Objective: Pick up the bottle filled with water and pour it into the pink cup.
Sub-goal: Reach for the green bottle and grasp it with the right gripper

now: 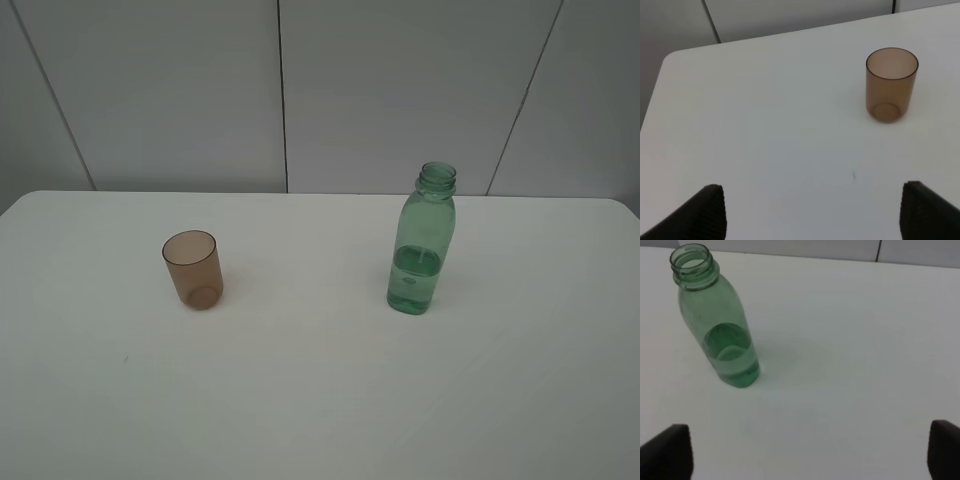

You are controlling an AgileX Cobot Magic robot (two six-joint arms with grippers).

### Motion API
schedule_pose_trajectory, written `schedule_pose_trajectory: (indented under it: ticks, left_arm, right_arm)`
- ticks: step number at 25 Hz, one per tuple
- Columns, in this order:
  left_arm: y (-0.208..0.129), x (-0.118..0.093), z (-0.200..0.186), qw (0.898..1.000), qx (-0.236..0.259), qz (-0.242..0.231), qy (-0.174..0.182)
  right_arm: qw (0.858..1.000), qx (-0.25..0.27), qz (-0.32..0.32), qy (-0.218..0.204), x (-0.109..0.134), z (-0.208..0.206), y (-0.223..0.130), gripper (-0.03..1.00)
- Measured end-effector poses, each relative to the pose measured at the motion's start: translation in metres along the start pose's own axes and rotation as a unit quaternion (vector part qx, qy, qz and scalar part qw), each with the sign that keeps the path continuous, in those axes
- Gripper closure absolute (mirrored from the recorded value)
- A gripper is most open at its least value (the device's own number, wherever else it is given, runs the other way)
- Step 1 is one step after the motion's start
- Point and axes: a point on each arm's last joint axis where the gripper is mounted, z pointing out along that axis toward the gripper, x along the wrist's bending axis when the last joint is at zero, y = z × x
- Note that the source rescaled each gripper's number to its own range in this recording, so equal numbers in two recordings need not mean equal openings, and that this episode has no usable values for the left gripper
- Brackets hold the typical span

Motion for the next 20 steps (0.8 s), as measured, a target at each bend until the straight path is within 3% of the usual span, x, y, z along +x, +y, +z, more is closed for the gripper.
schedule_pose_trajectory:
  ticks: [8,17,20]
  left_arm:
    - [0.0,0.0,0.0,1.0,0.0,0.0,0.0]
    - [0.0,0.0,0.0,1.0,0.0,0.0,0.0]
    - [0.0,0.0,0.0,1.0,0.0,0.0,0.0]
  right_arm:
    - [0.997,0.052,-0.027,0.052,0.013,0.048,0.017,-0.03]
    - [0.984,0.101,-0.078,0.124,0.05,0.097,0.021,-0.03]
    - [0.982,0.094,-0.084,0.142,0.061,0.107,0.02,-0.03]
